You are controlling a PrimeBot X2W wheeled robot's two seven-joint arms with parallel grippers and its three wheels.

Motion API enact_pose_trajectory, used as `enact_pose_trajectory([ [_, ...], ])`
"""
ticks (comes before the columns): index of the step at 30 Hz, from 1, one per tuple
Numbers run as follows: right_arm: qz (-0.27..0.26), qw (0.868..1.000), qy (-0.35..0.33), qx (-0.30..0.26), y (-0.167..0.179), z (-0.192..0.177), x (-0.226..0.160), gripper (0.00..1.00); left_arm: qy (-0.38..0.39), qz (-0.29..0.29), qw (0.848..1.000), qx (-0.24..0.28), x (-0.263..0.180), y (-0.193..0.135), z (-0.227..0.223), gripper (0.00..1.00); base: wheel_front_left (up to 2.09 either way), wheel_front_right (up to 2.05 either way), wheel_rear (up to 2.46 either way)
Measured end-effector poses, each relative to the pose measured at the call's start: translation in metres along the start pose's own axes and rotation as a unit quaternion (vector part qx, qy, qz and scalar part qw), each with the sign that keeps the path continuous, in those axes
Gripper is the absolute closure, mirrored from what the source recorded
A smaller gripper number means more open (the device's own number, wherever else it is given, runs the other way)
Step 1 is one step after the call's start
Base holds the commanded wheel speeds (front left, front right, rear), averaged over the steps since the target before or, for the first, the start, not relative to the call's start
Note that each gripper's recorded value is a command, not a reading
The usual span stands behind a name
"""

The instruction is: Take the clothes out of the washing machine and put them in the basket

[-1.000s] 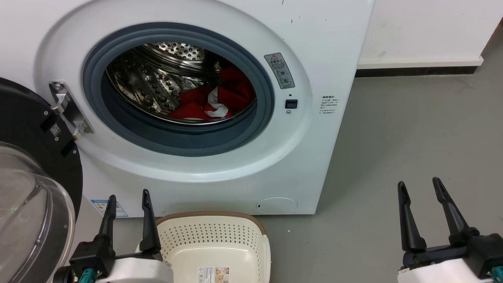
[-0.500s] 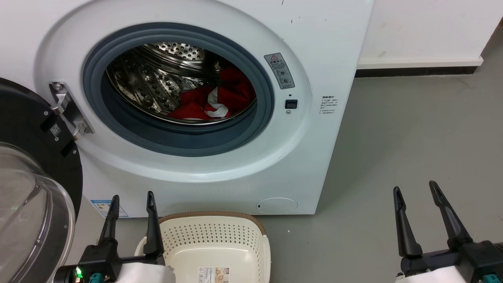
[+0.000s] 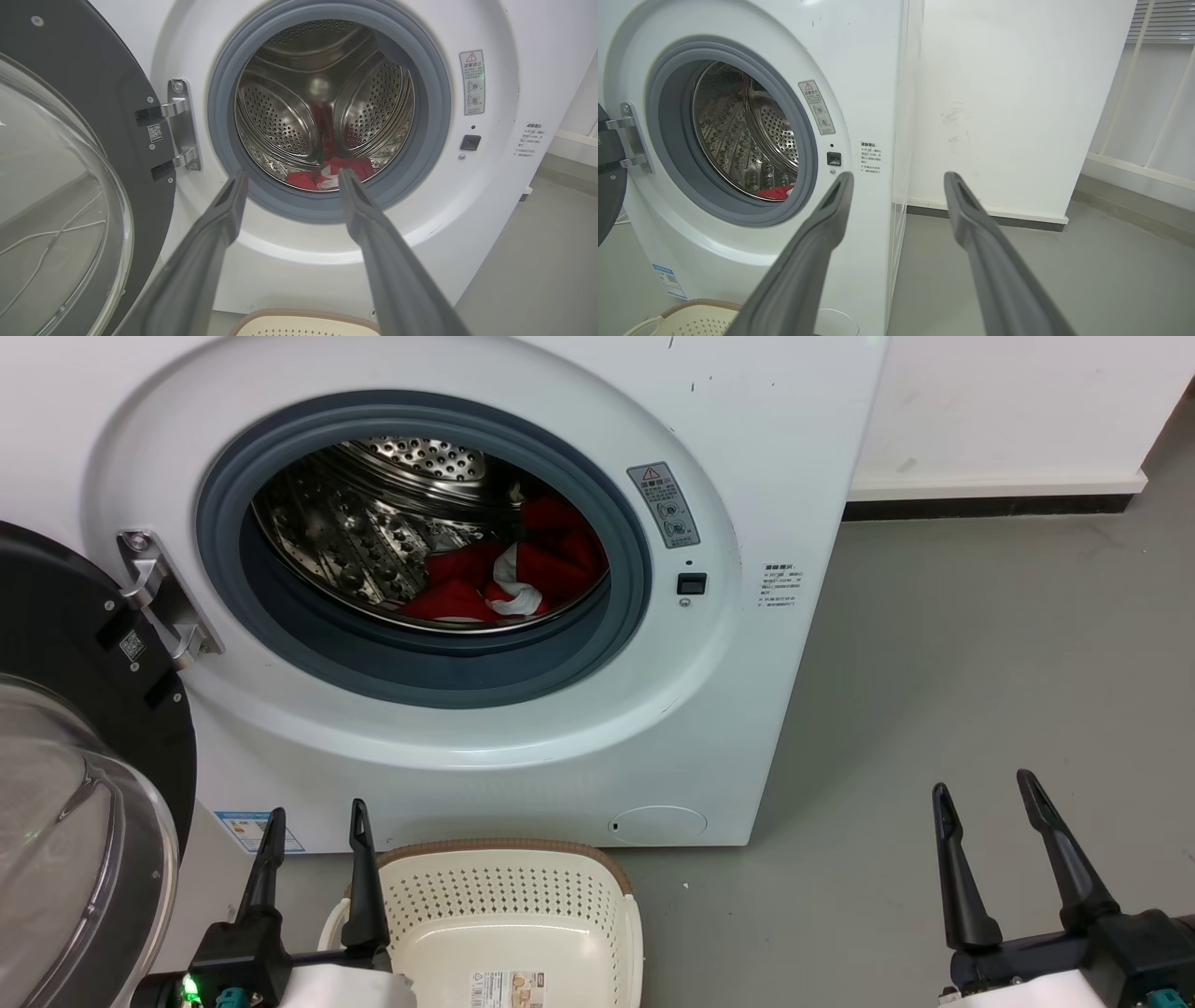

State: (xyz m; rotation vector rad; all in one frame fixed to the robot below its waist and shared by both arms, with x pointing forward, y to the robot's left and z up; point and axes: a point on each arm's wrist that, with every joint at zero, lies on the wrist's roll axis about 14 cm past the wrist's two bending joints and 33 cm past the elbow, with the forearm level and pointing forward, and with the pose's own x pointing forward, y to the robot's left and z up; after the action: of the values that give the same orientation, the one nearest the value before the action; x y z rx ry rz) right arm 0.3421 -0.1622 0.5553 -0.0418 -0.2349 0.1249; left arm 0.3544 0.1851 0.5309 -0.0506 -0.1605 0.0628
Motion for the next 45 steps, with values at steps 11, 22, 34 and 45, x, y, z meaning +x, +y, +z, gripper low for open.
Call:
enact_pose_trajectory([
  [11, 0.000, 1.000, 0.004, 0.001, 0.000, -0.003, -0.001, 0.00, 0.005, 0.001, 1.000, 0.001, 0.000, 0.000, -0.003, 0.00, 0.00, 0.00, 0.00],
  [22, -0.002, 1.000, 0.010, 0.002, 0.000, -0.006, -0.001, 0.00, 0.021, 0.000, 1.000, -0.010, 0.005, 0.001, -0.014, 0.00, 0.00, 0.00, 0.00],
  [34, -0.013, 1.000, 0.016, -0.003, -0.013, -0.021, 0.034, 0.00, 0.015, -0.051, 0.998, 0.016, 0.104, -0.011, -0.030, 0.00, 0.00, 0.00, 0.00],
  [45, -0.045, 0.998, 0.051, -0.005, -0.039, -0.056, 0.054, 0.00, 0.039, -0.091, 0.993, 0.058, 0.219, -0.023, -0.074, 0.00, 0.00, 0.00, 0.00],
])
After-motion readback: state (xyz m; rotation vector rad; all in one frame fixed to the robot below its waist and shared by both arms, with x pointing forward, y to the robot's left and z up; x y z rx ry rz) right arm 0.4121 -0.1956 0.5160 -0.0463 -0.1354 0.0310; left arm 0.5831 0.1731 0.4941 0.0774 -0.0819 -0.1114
